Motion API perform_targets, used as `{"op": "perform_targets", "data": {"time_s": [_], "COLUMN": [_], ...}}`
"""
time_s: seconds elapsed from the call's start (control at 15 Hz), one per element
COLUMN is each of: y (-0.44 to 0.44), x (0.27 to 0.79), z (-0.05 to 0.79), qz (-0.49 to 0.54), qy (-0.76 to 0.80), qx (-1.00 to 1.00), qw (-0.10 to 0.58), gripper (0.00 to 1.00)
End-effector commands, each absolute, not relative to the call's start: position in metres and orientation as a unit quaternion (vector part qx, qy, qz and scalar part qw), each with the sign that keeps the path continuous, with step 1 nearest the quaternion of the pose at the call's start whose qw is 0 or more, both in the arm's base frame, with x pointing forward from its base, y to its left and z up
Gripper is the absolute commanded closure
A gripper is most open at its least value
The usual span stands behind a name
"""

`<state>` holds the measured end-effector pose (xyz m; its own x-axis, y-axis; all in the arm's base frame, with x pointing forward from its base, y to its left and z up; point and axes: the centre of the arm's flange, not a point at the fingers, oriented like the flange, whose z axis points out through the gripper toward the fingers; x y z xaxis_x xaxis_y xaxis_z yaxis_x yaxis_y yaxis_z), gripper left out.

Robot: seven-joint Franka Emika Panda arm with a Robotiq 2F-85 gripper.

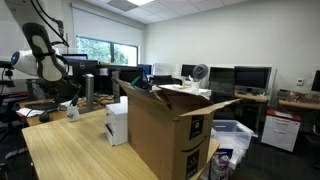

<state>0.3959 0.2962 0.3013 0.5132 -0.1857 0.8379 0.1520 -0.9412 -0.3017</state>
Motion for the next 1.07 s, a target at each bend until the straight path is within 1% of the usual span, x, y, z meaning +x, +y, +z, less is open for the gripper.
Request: {"op": "perform_targets", "data": {"time_s": [0.0, 1.0], "y": [0.299, 0.285], "x": [0.402, 0.392], "z": [0.295, 0.284], "qz": [-0.502, -0.512], "qy": [-0.003, -0.001], "qx": [-0.85, -0.843], "qw": [0.161, 0.162], "gripper": [0.96, 0.96]}}
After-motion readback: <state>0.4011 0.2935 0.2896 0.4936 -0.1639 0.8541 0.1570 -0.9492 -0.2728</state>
